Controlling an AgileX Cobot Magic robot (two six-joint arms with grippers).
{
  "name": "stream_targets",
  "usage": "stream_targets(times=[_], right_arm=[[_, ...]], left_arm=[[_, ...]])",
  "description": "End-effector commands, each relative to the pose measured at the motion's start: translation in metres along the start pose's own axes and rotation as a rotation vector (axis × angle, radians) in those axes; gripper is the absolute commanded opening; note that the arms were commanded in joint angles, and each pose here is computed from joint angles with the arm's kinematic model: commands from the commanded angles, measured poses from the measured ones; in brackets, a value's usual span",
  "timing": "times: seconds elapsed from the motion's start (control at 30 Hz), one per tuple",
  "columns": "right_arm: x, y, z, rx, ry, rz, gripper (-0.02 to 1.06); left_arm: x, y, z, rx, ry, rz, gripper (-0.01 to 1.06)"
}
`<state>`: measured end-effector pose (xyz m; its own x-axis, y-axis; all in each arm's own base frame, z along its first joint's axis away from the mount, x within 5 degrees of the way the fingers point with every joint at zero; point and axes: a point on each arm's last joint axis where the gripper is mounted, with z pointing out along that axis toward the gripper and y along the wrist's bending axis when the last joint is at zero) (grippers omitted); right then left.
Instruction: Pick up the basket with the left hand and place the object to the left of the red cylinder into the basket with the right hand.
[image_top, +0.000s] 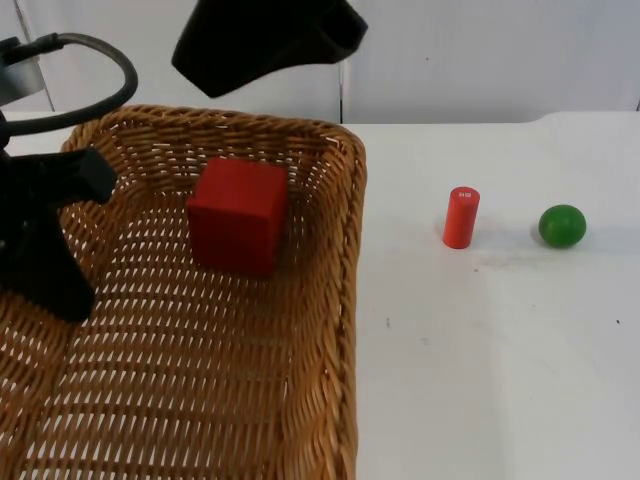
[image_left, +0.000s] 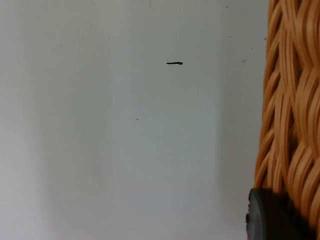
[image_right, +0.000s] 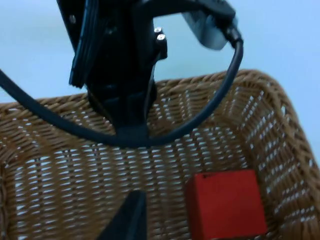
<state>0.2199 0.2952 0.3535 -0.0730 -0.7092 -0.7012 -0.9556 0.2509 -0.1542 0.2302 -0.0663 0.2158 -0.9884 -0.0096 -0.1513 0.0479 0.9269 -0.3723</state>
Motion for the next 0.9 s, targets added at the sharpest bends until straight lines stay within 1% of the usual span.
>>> stream_targets(times=[0.0,0.13,0.17,0.27,0.53,0.67,0.87], right_arm=[[0.0002,0.0007,-0.0048,-0.006,0.004,0.033,1.05],[0.0007,0.0001,-0.0048,0.002,0.009,0.055,1.05],[0.0014,-0.001,-0.0048,0.014,0.017,0.073,1.05],[0.0037,-0.0031,-0.0049,0.038,0.041,0.084,1.05],[0.0061,-0.0018,-0.005,0.026,0.067,0.113,1.05],[0.005,-0.0022,-0.0053,0.031,0.055,0.116,1.05],[0.0023,-0.0039,-0.0052,0.048,0.024,0.119,1.05]], left_arm=[[-0.0007,-0.0047,-0.0038,0.03,-0.019,-0.013,0.0],[-0.0008,-0.0047,-0.0038,0.03,-0.019,-0.011,0.0],[-0.0008,-0.0047,-0.0038,0.03,-0.019,-0.009,0.0],[-0.0008,-0.0047,-0.0038,0.03,-0.019,-0.009,0.0],[-0.0008,-0.0047,-0.0038,0.03,-0.019,-0.009,0.0],[-0.0009,-0.0047,-0.0038,0.03,-0.021,-0.006,0.0],[-0.0029,-0.0043,-0.0039,0.026,-0.043,0.024,0.0]])
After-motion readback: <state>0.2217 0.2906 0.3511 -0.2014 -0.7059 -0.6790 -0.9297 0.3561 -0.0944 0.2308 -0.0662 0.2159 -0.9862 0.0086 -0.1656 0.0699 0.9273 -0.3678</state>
